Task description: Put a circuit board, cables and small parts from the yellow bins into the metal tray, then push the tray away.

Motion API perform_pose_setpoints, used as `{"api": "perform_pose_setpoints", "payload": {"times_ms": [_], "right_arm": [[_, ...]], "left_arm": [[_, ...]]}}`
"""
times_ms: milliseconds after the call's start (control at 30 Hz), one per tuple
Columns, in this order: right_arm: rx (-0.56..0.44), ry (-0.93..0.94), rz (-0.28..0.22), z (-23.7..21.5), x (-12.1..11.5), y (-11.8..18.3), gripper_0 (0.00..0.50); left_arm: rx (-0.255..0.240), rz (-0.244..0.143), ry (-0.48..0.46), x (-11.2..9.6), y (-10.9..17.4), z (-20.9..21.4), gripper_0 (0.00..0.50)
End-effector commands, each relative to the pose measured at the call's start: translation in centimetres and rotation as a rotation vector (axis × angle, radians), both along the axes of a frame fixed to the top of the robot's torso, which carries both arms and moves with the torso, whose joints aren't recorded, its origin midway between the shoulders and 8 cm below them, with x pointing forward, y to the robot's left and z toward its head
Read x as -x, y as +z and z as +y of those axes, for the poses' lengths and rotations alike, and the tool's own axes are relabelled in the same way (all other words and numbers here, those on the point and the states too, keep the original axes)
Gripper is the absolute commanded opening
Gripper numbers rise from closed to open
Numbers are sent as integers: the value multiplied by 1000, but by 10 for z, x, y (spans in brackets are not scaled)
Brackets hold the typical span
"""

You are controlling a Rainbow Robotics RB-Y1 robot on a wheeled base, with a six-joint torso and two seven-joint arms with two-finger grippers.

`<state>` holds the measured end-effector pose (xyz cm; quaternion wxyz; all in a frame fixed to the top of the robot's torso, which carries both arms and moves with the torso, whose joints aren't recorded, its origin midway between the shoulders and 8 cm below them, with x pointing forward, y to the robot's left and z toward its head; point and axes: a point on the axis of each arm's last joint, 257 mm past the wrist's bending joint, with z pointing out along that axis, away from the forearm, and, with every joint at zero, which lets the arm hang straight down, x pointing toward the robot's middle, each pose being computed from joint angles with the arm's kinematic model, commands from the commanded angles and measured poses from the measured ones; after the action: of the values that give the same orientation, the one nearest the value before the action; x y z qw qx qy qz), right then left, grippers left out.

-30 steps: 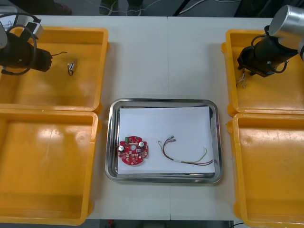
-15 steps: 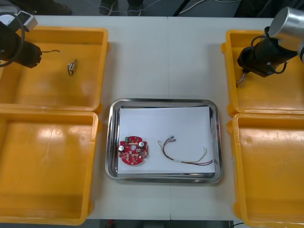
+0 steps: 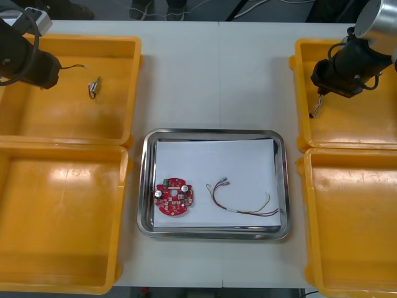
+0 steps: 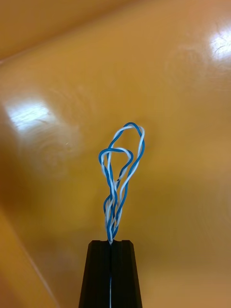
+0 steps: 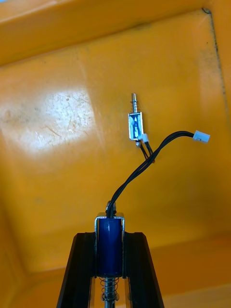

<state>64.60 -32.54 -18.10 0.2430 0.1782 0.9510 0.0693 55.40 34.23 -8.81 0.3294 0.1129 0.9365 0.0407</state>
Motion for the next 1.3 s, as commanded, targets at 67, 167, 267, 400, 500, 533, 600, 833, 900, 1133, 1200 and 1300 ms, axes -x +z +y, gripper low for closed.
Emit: {"api": "perform_pose_setpoints", "payload": {"times_ms": [67,167,267,400,500,533,600,833,900,1133,1200,1300], "right_arm": [[17,17,2,-6,3,34,0],[17,20,11,-8,9,51,0],[23,24,29,-12,17,68,0],[23,27,43,-18,31,96,0],[25,29,58,-22,42,113,0],[25,32,68,-22,48,118,0],[28,36,81,-25,56,125,0],[48,61,67,-33,83,149,0],[61,61,29,-37,83,155,0],[112,84,-84,-47,93,166,0],[131,87,-109,-50,96,169,0],[157,109,-142,-50,105,168,0]], "left_arm": [[60,-15,49,17,12,-31,0],[85,-1,56,27,11,-53,0],[94,14,61,38,9,-73,0],[103,3,53,46,7,-105,0],[124,-11,52,49,6,-129,0],[130,-13,55,50,4,-139,0],[135,-13,62,52,0,-155,0],[166,-5,76,62,-11,-203,0],[166,0,75,65,-15,-211,0],[113,16,84,77,-40,-237,0],[100,27,87,81,-48,-241,0],[81,38,98,86,-60,-245,0]]}}
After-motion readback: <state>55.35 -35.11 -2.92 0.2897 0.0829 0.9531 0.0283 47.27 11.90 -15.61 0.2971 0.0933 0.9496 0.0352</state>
